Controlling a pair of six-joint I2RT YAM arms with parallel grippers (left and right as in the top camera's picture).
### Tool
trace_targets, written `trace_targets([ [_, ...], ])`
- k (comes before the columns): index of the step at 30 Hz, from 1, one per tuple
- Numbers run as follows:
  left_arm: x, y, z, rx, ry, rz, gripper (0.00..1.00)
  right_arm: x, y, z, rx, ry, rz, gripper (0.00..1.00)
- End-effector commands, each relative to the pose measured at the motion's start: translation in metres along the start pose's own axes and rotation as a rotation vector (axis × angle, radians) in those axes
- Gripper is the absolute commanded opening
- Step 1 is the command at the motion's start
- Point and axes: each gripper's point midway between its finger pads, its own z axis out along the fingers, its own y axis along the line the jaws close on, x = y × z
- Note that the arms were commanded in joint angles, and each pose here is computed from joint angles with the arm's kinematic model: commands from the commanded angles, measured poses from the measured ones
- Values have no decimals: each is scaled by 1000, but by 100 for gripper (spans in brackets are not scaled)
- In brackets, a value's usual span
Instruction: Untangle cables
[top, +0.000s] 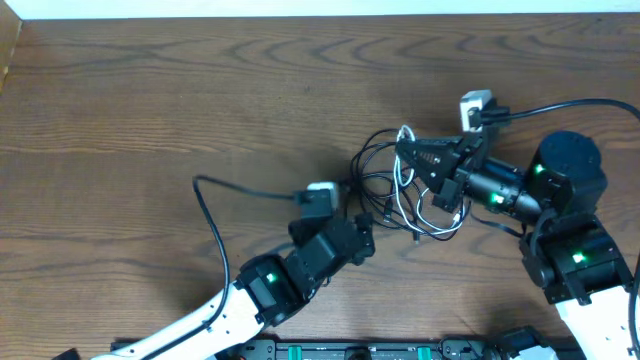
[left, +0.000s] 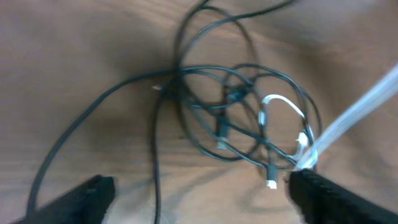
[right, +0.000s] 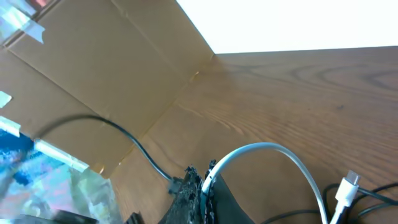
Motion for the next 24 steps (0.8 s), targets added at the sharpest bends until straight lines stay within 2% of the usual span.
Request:
trace_targets([
  [1,1,8,7,2,-47,-149,98,0,4,-5,-44,14,13,1],
  [2,2,1,7,40,-35,-141,98,-1,4,-5,-42,13,13,1],
  [6,11,-50,0,282,38,62,100,-2,4,-5,-43,10,10,1],
  [7,11,-56,-1,306,34,77,97,-2,4,-5,-43,9,9,1],
  [15,20,-62,36,291,13,81,95,-1,4,-5,-43,11,11,1],
  [20,27,-67,59,306,1,76,81,0,3,-5,-40,16,18,1],
  [24,30,-65,65,302,4,77,79,3,1,-5,-34,27,30,2],
])
